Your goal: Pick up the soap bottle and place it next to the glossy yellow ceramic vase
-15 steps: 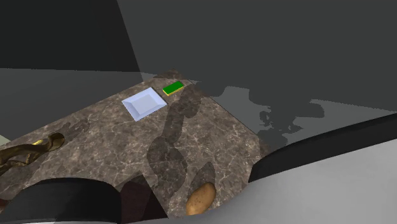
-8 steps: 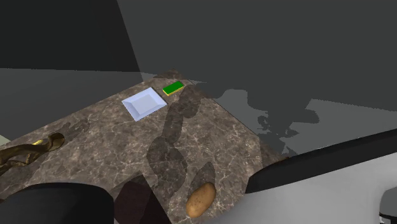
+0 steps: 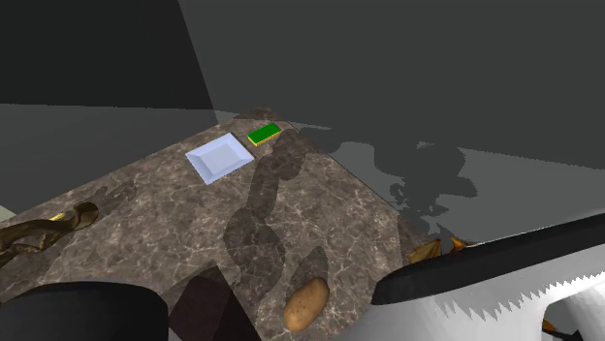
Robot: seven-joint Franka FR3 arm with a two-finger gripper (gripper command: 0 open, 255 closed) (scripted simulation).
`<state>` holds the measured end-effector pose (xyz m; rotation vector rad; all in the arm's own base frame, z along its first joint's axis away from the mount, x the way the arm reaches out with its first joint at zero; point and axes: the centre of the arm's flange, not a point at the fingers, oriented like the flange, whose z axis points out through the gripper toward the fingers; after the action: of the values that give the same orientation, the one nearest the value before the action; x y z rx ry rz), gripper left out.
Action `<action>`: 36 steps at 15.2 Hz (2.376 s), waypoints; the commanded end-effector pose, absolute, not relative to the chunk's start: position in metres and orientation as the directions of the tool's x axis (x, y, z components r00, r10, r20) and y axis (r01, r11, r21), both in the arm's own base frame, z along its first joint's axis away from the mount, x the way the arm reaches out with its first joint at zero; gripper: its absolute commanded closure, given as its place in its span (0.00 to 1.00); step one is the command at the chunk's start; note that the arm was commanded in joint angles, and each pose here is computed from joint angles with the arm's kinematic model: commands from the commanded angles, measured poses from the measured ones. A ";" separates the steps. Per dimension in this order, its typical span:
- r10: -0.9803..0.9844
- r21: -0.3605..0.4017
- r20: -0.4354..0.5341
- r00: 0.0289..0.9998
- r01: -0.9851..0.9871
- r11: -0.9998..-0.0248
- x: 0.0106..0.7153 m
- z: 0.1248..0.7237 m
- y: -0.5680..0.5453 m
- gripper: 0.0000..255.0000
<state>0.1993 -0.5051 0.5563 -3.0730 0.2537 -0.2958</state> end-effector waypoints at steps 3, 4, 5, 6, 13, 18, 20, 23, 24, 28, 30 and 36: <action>-0.167 -0.059 0.186 0.968 -0.158 -0.986 0.199 0.535 -0.505 1.00; -0.167 -0.059 0.186 0.968 -0.158 -0.986 0.199 0.530 -0.505 1.00; -0.167 -0.059 0.186 0.968 -0.158 -0.986 0.199 0.525 -0.505 1.00; -0.167 -0.059 0.186 0.968 -0.158 -0.986 0.199 0.520 -0.505 1.00; -0.167 -0.059 0.186 0.968 -0.158 -0.986 0.199 0.483 -0.505 1.00; -0.167 -0.059 0.186 0.968 -0.158 -0.986 0.199 0.456 -0.505 1.00; -0.167 -0.059 0.186 0.968 -0.158 -0.986 0.199 0.446 -0.505 1.00; -0.167 -0.059 0.186 0.968 -0.158 -0.986 0.199 0.430 -0.505 1.00; -0.167 -0.059 0.186 0.968 -0.158 -0.986 0.199 0.424 -0.505 1.00; -0.167 -0.059 0.186 0.968 -0.158 -0.986 0.199 0.412 -0.505 1.00; -0.167 -0.059 0.186 0.968 -0.158 -0.986 0.199 0.412 -0.505 1.00; -0.167 -0.059 0.186 0.968 -0.158 -0.986 0.199 0.412 -0.505 0.00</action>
<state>0.1989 -0.5051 0.4116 -3.0734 0.2536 -0.2961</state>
